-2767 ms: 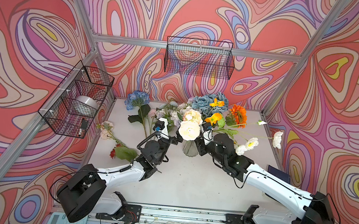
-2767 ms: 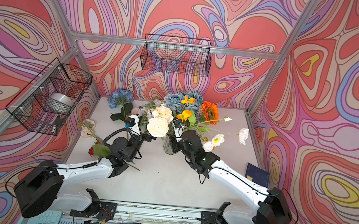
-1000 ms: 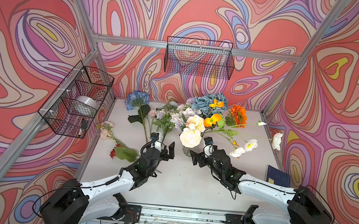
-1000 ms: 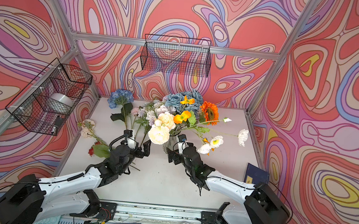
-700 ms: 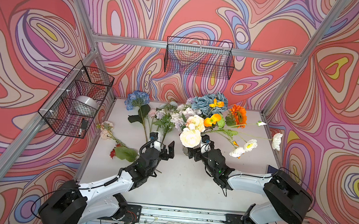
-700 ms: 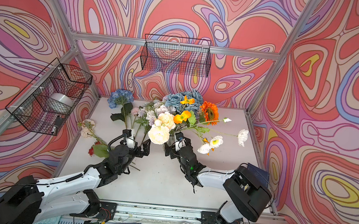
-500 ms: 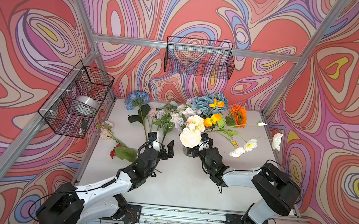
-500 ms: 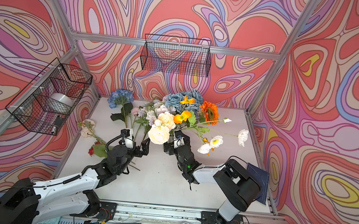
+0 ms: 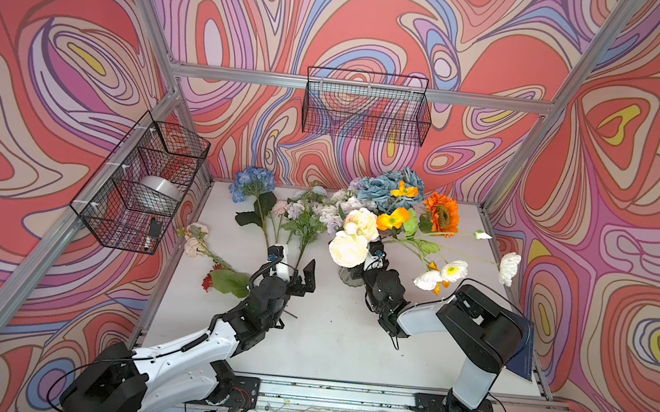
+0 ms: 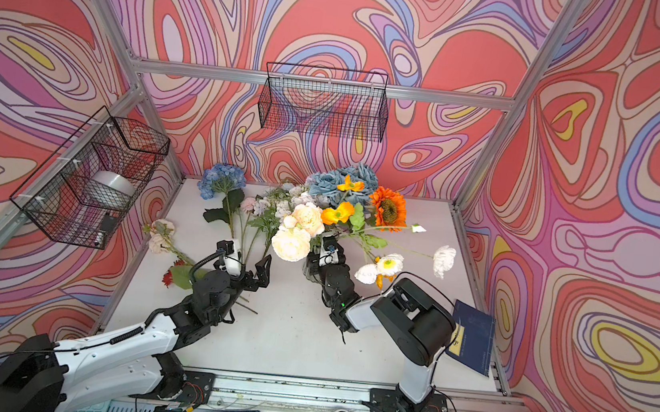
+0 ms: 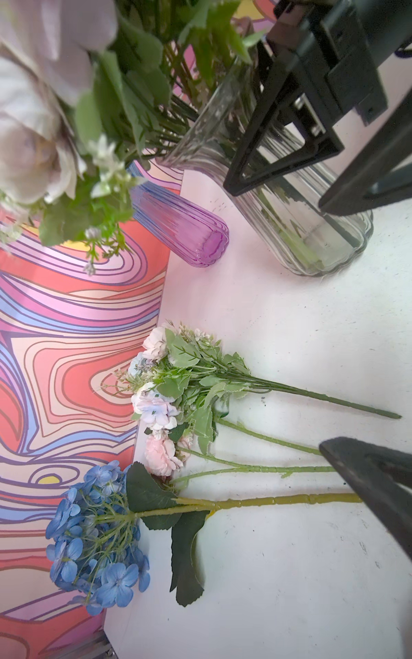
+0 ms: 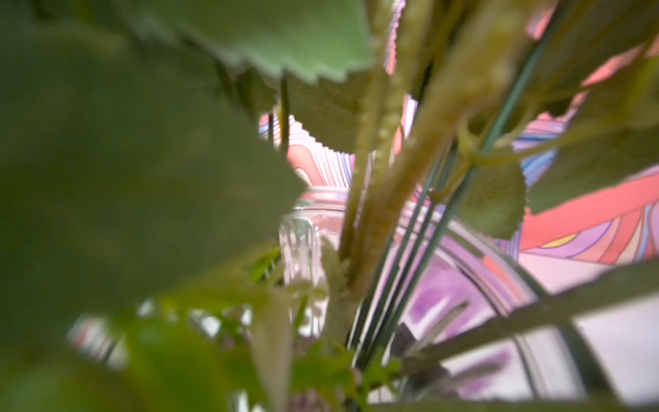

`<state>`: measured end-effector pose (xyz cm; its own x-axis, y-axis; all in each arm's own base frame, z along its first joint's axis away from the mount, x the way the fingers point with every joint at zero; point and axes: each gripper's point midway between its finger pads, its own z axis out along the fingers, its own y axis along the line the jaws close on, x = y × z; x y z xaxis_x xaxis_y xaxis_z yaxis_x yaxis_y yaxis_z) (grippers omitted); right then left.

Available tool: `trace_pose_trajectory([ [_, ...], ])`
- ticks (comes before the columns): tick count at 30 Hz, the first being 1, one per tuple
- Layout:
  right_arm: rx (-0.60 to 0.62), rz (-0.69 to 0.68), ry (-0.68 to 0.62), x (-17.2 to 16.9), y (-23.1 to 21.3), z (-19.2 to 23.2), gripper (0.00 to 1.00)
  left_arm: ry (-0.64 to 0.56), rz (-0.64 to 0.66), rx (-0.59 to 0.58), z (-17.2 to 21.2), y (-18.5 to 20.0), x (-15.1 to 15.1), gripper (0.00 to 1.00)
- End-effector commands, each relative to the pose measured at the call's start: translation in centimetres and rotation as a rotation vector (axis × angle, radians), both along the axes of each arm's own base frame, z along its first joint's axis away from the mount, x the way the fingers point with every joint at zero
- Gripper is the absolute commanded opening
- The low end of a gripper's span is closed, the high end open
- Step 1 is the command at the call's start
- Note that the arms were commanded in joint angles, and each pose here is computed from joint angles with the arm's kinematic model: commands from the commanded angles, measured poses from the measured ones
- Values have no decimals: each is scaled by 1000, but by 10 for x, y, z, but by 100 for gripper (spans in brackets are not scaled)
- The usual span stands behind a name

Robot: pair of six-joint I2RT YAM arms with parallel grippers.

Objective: Arrange the flowers into the vase

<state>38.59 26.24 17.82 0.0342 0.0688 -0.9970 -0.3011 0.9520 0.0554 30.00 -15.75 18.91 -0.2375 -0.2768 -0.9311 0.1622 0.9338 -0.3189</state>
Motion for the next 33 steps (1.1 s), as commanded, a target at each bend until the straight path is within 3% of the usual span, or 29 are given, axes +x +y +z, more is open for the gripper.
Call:
trace_pose_trajectory([
  [1,35,-61,-61,-1,-20,16,48,3,34,5,-3,9,-1,100],
  [11,10,-256,-33,-7,-116,21,48,-2,53,10,-2,10,2,100],
  [20,92,-483,8,-2,-226,23,49,5,58,16,-3,6,8,100],
  [25,106,-581,-20,15,-271,28,48,-1,74,10,-1,9,10,100],
  [33,26,-601,-103,80,-284,32,48,-9,100,16,1,18,6,100],
])
